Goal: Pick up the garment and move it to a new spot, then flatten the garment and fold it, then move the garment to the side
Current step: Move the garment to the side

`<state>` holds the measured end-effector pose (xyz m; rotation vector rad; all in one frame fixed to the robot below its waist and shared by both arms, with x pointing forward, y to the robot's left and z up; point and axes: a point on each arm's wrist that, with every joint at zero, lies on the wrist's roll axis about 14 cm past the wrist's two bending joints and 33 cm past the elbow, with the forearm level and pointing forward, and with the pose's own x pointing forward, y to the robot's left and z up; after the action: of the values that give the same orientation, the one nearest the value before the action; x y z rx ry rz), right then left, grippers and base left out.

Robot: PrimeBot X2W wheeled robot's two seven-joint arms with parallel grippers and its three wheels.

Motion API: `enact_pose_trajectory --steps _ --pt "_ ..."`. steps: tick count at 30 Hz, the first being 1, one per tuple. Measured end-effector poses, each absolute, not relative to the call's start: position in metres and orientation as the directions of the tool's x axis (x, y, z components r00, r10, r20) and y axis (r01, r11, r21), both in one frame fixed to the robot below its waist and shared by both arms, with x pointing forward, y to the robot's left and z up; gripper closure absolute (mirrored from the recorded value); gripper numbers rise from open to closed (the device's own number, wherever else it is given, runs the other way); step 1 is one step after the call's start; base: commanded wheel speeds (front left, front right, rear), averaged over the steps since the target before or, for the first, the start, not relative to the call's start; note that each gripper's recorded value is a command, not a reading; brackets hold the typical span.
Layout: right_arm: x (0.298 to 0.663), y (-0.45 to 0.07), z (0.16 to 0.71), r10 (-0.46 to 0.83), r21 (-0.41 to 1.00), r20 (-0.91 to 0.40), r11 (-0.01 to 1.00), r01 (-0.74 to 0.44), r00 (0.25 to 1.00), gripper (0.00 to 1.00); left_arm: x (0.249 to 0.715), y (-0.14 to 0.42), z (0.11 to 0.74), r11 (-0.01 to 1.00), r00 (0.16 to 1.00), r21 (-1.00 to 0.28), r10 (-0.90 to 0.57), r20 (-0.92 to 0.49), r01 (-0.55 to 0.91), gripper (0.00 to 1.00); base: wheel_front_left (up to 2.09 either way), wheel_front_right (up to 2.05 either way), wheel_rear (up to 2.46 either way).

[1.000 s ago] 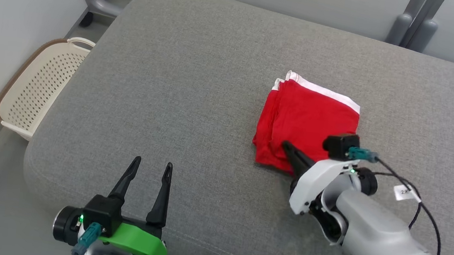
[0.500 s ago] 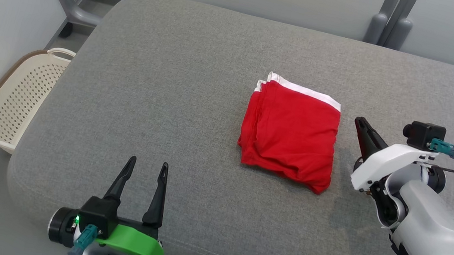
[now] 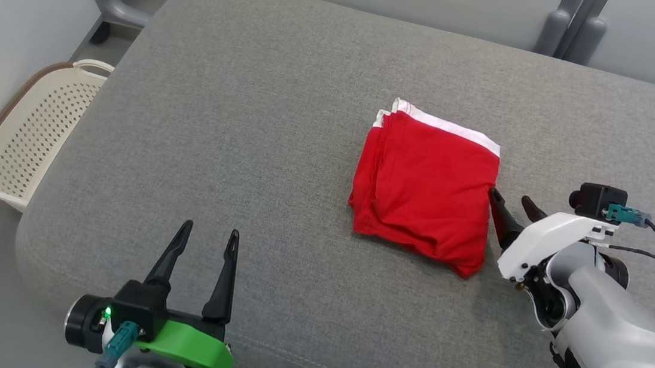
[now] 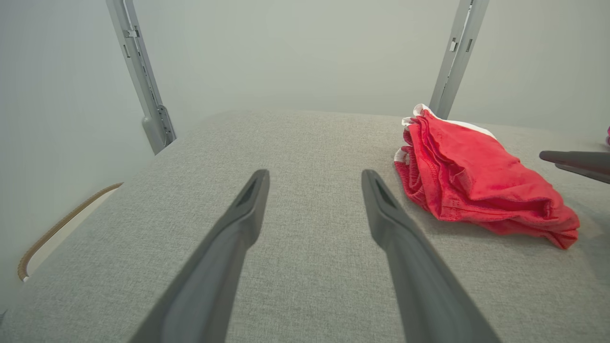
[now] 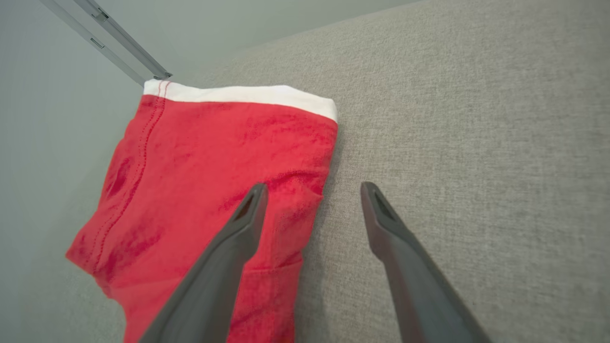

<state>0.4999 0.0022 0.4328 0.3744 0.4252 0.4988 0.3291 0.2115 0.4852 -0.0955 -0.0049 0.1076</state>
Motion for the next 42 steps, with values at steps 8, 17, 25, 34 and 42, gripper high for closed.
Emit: enact_pose_trajectory --steps 8,17,25,34,42 --pt "0.495 0.013 0.416 0.546 0.492 -0.373 0.802 -0.339 0.750 0.00 0.323 0.228 0.485 0.983 0.987 -0.079 0.163 -0.005 -0.163 0.00 0.00 0.00 0.00" --pt "0.489 0.028 0.408 0.575 0.573 -0.415 0.767 -0.289 0.705 0.00 0.314 0.254 0.487 0.966 0.968 -0.060 0.252 -0.001 -0.252 0.00 0.00 0.00 0.00" --pt "0.484 0.038 0.403 0.603 0.583 -0.431 0.754 -0.302 0.672 1.00 0.310 0.265 0.487 0.957 0.958 -0.043 0.287 -0.002 -0.287 0.00 0.00 0.00 0.00" --pt "0.493 0.034 0.422 0.603 0.552 -0.360 0.753 -0.359 0.712 1.00 0.314 0.262 0.486 0.960 0.961 -0.050 0.276 -0.003 -0.275 0.00 0.00 0.00 0.00" --pt "0.502 0.013 0.442 0.582 0.479 -0.308 0.779 -0.406 0.753 1.00 0.320 0.253 0.486 0.969 0.970 -0.056 0.243 0.000 -0.243 0.00 0.00 0.00 0.00"
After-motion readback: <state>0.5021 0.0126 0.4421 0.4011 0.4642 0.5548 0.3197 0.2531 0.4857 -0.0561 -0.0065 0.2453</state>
